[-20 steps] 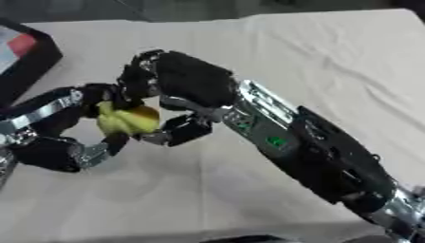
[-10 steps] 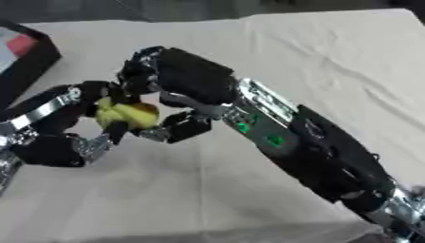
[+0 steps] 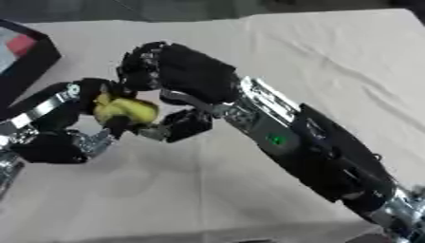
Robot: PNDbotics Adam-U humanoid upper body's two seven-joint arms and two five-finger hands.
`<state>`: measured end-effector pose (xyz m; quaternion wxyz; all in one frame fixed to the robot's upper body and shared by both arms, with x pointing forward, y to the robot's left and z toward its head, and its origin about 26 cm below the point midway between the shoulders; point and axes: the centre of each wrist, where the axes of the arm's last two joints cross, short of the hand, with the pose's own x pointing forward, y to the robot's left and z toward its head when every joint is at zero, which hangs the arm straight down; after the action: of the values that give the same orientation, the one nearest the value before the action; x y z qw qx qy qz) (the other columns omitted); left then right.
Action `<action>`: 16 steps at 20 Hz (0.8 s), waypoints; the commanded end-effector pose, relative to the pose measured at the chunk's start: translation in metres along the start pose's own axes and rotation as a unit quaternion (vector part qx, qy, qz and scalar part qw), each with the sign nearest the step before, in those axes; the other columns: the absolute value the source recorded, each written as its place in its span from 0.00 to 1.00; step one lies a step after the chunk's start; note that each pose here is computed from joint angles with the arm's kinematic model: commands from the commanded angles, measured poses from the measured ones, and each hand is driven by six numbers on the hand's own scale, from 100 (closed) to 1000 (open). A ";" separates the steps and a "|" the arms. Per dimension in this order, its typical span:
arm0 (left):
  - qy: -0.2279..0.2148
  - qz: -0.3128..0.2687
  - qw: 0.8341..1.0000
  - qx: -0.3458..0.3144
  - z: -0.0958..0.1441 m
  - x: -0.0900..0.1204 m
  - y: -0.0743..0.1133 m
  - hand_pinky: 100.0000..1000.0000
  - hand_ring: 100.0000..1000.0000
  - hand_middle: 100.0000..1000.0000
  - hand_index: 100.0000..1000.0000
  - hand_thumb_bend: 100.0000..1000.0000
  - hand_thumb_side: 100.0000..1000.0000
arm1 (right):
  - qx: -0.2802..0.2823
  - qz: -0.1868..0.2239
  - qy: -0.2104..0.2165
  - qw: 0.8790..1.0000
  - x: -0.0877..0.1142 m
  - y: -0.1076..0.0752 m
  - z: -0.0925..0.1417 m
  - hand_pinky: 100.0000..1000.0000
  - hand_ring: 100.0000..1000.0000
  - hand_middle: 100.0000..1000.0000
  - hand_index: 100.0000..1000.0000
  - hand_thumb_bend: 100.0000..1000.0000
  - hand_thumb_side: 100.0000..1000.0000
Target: Pick up the objects with one hand, pass them to the other hand, and then place them into the box on the other side of the table.
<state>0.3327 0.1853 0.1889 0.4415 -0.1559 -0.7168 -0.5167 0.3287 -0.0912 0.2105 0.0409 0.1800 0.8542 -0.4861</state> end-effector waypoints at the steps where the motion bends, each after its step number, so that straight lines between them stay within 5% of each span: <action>1: 0.028 0.006 0.999 -0.029 0.004 -0.007 -0.005 0.43 0.91 0.60 0.41 0.00 0.30 | -0.085 0.049 0.003 0.995 0.000 -0.021 -0.008 0.60 0.61 0.74 0.86 0.54 0.00; 10: 0.068 0.020 0.997 0.031 0.021 -0.024 0.002 0.43 0.91 0.60 0.40 0.00 0.28 | -0.176 0.104 0.046 0.978 -0.003 -0.024 0.002 0.70 0.71 0.81 0.89 0.44 0.00; 16: 0.123 -0.006 0.984 0.131 0.047 -0.038 0.023 0.42 0.90 0.60 0.41 0.00 0.25 | -0.195 0.120 0.058 0.972 -0.004 -0.035 0.007 0.72 0.73 0.81 0.90 0.40 0.00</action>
<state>0.3443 0.2313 0.1588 0.5416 -0.0636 -0.7111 -0.4438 0.3228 -0.1098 0.2245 0.0677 0.2877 0.9055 -0.3044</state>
